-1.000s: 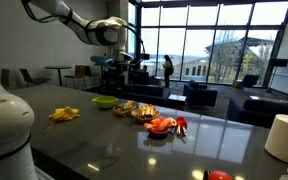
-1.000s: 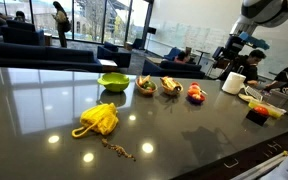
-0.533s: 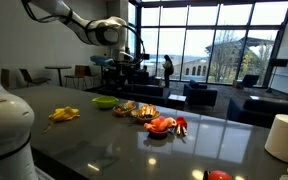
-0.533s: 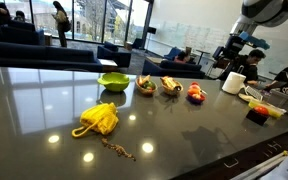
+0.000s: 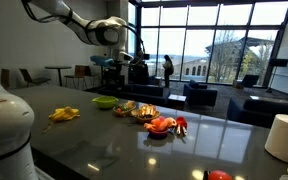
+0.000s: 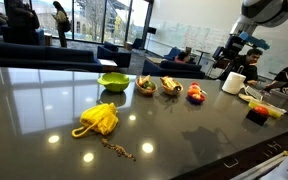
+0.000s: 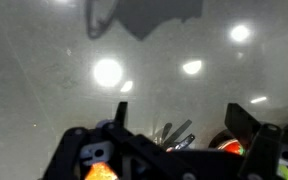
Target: Put the toy inside the green bowl
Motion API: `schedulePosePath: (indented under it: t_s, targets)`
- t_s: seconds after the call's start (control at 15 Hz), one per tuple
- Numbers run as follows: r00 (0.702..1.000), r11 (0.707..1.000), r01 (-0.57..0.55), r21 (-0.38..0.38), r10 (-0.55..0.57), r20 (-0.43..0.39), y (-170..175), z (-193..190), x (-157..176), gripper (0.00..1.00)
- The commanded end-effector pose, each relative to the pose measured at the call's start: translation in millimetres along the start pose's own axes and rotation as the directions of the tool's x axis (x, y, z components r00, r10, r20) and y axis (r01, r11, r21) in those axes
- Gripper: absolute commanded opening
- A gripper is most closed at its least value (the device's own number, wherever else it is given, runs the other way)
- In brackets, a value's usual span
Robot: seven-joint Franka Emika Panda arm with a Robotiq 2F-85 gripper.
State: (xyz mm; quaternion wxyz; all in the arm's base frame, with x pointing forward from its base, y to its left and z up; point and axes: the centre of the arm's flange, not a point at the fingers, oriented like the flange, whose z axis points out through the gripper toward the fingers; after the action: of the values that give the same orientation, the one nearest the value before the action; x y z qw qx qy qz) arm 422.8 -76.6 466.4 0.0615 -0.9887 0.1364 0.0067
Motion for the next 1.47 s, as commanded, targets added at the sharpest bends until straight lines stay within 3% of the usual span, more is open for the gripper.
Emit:
schedulePosePath:
  t_s: [0.0, 0.33, 0.67, 0.93, 1.0, 1.07, 1.4]
  targets:
    - [1.000, 0.999, 0.021, -0.029, -0.021, -0.015, -2.4, 5.2, 6.5, 1.00]
    - [0.995, 0.993, 0.056, -0.108, -0.065, -0.080, -8.1, 17.1, 45.4, 1.00]
    - [0.992, 0.991, 0.062, -0.121, -0.075, -0.104, -3.9, 23.4, 98.6, 1.00]
    - [0.994, 0.993, 0.009, -0.119, -0.022, -0.110, 10.3, 19.6, 139.7, 1.00]
    - [0.994, 0.994, -0.011, -0.112, -0.002, -0.112, 14.9, 16.8, 145.2, 1.00]
    - [0.993, 0.994, 0.016, -0.112, -0.029, -0.114, 6.2, 26.8, 121.3, 1.00]
    - [0.993, 0.993, -0.004, -0.117, -0.010, -0.118, 15.7, 25.2, 137.9, 1.00]
